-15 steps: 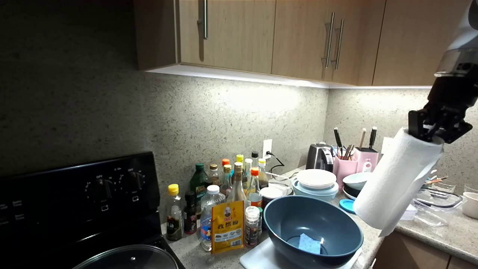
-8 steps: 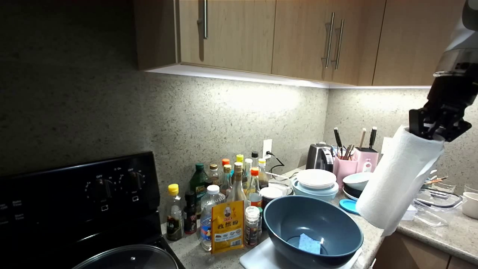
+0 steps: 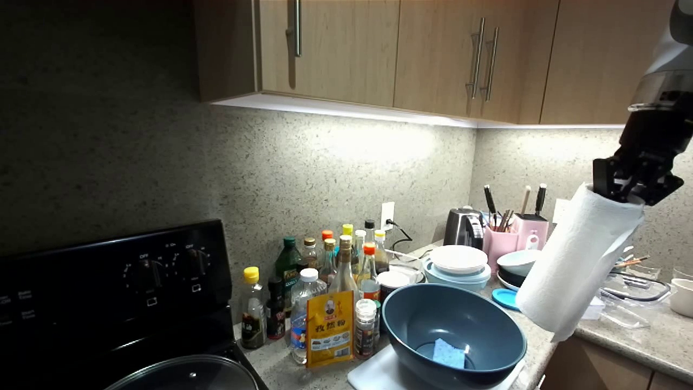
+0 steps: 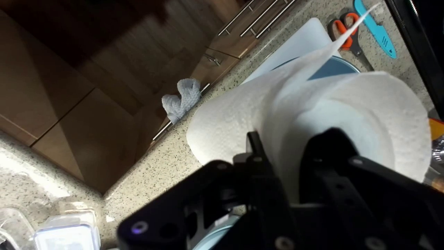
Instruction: Pick up the kitchen paper from the bowl and put it on the counter
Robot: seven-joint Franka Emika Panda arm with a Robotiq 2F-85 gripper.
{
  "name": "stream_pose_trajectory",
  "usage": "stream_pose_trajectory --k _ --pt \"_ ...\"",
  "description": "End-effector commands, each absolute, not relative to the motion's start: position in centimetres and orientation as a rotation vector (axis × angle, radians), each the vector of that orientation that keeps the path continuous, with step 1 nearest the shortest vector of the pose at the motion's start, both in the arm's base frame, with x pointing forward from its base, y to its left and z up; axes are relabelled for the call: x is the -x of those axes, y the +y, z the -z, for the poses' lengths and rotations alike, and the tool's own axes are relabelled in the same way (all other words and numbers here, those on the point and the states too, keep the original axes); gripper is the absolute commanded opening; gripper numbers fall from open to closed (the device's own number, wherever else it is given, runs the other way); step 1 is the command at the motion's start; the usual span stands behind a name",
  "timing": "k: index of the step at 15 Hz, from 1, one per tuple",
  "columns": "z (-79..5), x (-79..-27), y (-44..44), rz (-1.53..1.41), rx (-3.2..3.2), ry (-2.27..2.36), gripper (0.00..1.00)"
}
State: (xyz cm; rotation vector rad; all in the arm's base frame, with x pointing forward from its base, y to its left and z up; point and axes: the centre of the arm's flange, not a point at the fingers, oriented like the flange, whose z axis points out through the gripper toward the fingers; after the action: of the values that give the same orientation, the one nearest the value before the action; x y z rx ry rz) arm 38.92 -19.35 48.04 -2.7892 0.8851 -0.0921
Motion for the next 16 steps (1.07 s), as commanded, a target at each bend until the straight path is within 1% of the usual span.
stream_pose_trajectory --k 1,10,16 --pt "-47.9 -39.2 -19.8 0.073 2.758 0.852 0.03" --pt "-45.2 -39.1 -25.9 0.002 2.516 0.863 0.03" --pt "-44.1 -39.3 -28.0 -0.064 2.46 0.912 0.03"
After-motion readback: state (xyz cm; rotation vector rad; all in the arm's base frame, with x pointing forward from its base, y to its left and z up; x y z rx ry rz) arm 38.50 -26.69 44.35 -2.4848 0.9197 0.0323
